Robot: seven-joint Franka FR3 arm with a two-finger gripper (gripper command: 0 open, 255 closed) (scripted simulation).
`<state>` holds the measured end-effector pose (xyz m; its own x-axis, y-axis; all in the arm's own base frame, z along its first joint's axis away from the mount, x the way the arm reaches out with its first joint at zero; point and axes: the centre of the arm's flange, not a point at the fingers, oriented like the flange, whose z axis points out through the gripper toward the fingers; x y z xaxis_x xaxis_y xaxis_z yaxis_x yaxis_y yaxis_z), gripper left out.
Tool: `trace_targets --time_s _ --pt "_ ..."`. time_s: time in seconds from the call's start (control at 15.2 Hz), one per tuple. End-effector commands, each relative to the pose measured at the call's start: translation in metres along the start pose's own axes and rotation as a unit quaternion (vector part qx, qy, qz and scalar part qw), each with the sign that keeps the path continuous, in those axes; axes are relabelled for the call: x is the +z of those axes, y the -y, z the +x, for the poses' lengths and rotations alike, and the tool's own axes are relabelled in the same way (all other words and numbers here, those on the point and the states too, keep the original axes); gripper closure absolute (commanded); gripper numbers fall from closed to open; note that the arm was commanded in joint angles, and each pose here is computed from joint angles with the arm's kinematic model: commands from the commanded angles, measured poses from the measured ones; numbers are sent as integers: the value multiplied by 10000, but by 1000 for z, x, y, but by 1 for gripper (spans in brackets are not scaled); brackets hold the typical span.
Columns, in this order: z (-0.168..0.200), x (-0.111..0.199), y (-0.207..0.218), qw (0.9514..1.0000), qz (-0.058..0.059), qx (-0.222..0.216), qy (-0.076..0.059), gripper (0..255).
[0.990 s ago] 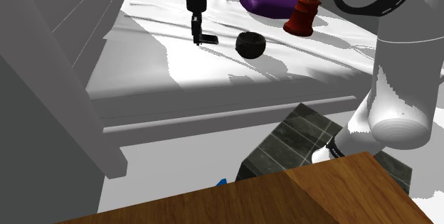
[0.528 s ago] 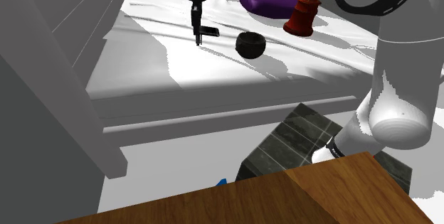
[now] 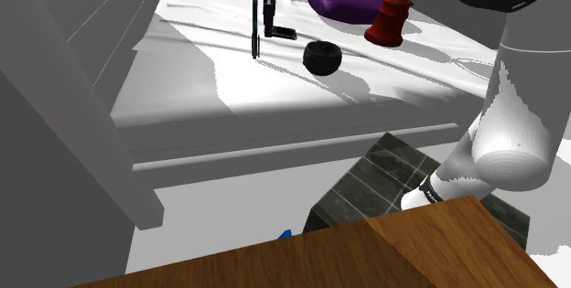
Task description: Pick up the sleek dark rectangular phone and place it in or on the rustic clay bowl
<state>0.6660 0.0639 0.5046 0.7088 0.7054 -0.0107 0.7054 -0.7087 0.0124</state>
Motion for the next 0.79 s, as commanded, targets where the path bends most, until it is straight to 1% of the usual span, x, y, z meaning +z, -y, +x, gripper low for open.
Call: trace_targets --time_s 0.0,0.73 --pt "-25 -2 -12 10000 2 -5 -1 255" --pt "-156 -4 -74 10000 2 -5 -1 255"
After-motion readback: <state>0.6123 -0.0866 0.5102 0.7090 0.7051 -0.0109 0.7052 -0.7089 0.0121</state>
